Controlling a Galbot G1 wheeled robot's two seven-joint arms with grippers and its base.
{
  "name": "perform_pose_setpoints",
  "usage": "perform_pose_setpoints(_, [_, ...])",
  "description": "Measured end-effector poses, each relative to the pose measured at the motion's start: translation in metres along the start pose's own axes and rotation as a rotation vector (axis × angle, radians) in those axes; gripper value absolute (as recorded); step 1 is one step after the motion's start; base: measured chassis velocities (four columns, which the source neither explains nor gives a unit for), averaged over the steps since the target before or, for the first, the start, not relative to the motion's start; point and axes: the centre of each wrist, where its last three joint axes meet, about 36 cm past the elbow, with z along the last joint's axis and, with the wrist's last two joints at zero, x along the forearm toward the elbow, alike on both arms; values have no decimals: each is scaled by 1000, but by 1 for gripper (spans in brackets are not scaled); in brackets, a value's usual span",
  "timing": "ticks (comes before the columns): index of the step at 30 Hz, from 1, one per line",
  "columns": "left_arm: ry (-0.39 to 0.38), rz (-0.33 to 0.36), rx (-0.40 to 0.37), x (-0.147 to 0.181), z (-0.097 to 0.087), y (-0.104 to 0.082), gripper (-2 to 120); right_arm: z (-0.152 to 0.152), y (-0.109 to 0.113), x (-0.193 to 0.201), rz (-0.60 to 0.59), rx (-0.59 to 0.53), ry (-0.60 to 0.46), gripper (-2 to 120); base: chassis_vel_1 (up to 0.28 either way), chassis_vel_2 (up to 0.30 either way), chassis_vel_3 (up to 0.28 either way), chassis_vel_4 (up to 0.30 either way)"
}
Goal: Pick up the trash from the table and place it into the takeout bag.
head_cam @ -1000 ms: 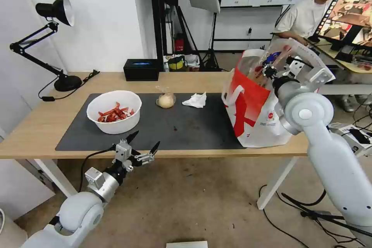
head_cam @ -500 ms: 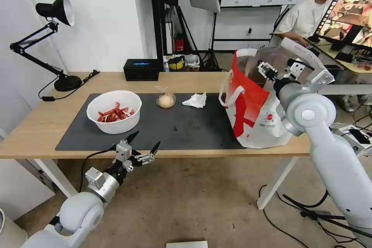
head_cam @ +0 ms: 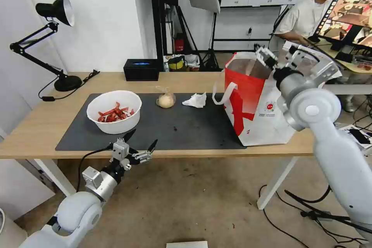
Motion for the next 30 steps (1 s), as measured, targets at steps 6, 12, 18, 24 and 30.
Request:
perform_pose_setpoints(6, [-2, -20, 0, 4, -1, 4, 100, -9, 15, 7, -113, 5, -33, 100, 0, 0, 0, 0])
perform_pose_setpoints(12, [-17, -47, 5, 13, 0, 8, 100, 4, 20, 30, -301, 34, 9, 100, 0, 0, 0, 0])
perform_pose_setpoints(18, [-17, -65, -1, 20, 0, 12, 100, 29, 12, 57, -419, 129, 62, 100, 0, 0, 0, 0])
perform_pose_setpoints(24, [-22, -69, -12, 26, 0, 14, 100, 62, 3, 92, -466, 257, 122, 100, 0, 0, 0, 0])
perform_pose_setpoints(30, [-31, -80, -38, 37, 6, 12, 100, 105, -15, 136, -442, 349, 188, 100, 0, 0, 0, 0])
